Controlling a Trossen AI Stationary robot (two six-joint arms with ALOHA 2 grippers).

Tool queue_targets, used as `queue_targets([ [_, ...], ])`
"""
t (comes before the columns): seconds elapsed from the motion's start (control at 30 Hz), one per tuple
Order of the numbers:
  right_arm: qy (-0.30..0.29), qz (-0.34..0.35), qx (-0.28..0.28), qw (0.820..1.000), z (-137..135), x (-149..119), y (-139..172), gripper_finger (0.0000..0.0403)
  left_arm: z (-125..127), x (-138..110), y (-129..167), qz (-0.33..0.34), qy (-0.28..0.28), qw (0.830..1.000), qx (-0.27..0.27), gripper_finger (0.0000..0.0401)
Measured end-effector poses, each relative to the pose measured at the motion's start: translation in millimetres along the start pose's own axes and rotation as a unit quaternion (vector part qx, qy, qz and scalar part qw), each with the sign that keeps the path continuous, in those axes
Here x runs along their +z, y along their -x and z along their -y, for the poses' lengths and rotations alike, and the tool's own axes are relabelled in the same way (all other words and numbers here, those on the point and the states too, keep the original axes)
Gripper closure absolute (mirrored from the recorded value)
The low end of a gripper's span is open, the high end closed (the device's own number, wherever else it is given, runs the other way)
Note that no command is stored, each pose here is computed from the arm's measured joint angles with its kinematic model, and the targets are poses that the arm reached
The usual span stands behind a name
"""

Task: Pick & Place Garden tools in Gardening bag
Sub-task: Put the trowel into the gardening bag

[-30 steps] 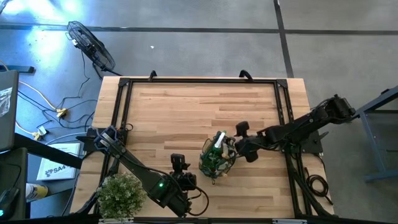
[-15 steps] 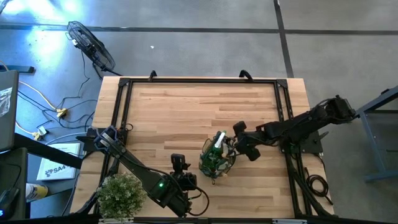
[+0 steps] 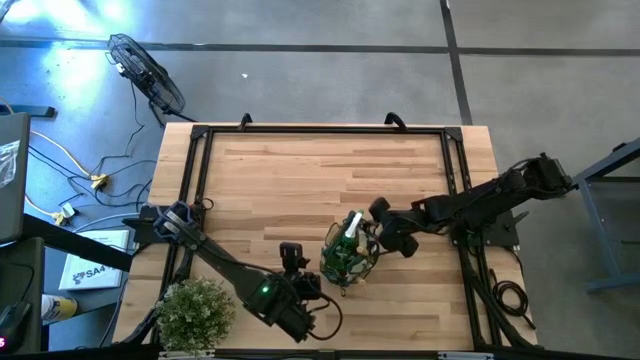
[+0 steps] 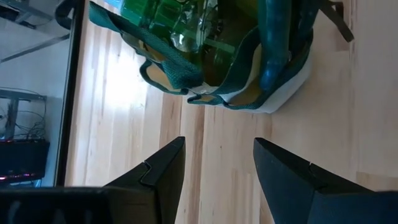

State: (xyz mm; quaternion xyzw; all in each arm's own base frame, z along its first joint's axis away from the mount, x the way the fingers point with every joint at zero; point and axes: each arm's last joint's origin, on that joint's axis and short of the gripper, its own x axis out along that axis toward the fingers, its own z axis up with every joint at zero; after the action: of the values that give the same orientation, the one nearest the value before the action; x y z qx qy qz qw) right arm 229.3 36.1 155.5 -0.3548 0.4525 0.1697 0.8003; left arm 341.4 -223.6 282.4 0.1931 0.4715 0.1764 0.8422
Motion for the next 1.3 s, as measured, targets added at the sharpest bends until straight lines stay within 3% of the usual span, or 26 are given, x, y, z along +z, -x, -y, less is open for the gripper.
queue_targets([
  [0.27, -0.013, -0.010, -0.024, 1.000, 5, -2, 0, 0.0115, -3, 2, -3, -0.008, -0.001, 1.000, -0.007, 0.0219],
  [0.5, -0.064, -0.008, -0.018, 0.998, 6, -3, -1, 0.0115, -2, 3, -4, -0.002, 0.006, 1.000, -0.010, 0.0219],
  [0.83, -0.035, -0.003, -0.002, 0.999, 4, -4, -1, 0.0115, -6, 8, -10, 0.000, 0.020, 1.000, -0.016, 0.0219],
  [1.1, 0.036, -0.015, 0.004, 0.999, 3, -6, -1, 0.0115, -12, 13, -17, -0.018, 0.036, 0.998, -0.046, 0.0219],
  [1.3, 0.043, -0.019, -0.001, 0.999, 3, -6, -1, 0.0115, -12, 14, -18, -0.014, 0.032, 0.998, -0.048, 0.0219],
])
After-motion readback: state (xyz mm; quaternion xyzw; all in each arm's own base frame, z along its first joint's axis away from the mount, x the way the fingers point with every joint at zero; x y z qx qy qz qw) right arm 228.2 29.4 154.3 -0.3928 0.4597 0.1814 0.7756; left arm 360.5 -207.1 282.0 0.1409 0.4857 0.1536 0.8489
